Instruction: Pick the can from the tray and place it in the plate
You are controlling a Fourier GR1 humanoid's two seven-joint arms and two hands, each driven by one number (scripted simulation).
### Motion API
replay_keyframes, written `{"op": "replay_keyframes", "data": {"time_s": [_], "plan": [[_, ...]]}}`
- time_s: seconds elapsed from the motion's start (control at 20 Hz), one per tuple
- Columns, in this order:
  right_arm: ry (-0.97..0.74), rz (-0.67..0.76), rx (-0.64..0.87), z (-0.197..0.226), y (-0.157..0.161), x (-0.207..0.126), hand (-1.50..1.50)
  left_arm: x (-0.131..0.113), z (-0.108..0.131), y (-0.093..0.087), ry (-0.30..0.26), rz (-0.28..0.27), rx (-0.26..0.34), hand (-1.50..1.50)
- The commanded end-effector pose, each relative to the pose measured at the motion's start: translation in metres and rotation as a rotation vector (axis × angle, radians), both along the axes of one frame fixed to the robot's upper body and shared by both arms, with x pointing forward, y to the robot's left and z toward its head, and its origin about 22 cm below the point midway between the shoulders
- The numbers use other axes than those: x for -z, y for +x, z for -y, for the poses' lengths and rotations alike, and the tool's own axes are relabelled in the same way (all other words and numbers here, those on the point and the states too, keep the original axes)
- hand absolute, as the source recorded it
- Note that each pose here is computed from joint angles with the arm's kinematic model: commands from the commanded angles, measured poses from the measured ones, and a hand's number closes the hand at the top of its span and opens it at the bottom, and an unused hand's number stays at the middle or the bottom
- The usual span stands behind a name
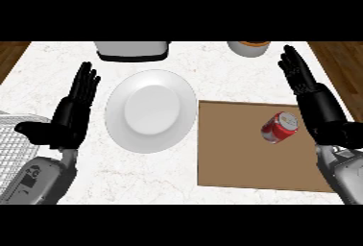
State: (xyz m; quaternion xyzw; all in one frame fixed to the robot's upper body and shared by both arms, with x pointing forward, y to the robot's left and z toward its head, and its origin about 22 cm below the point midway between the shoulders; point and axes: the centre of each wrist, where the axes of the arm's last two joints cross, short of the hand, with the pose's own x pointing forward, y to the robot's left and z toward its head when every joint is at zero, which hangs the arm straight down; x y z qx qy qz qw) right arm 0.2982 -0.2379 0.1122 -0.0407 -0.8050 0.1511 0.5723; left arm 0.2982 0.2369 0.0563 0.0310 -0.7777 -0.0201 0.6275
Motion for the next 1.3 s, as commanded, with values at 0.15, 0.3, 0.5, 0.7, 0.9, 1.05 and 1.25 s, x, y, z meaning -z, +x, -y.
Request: {"op": "replay_keyframes", "data": {"time_s": [0.15, 0.3, 0.5, 0.7, 0.9, 1.05, 1.25], "plan": [[0.520, 0.099, 0.415, 0.020, 0.001, -0.024, -1.50, 0.032, -0.062, -0.028, 0.271, -0.115, -0.115, 0.00], [0.232, -0.005, 0.859, 0.096, -0.012, 0.021, -1.50, 0.048, -0.090, -0.044, 0.355, -0.215, -0.195, 0.00], [0.502, 0.302, 1.149, 0.059, -0.011, -0.002, -1.50, 0.063, -0.103, -0.063, 0.398, -0.254, -0.184, 0.00], [0.586, 0.422, 1.271, 0.004, -0.040, 0.009, -1.50, 0.065, -0.098, -0.077, 0.395, -0.258, -0.167, 0.00], [0.568, 0.382, 1.201, -0.041, -0.073, 0.014, -1.50, 0.062, -0.103, -0.081, 0.399, -0.237, -0.168, 0.00], [0.483, 0.202, 1.119, -0.040, -0.096, 0.033, -1.50, 0.067, -0.104, -0.094, 0.410, -0.249, -0.159, 0.00], [0.306, -0.046, 1.073, -0.021, -0.121, 0.062, -1.50, 0.060, -0.098, -0.080, 0.401, -0.236, -0.170, 0.00]]}}
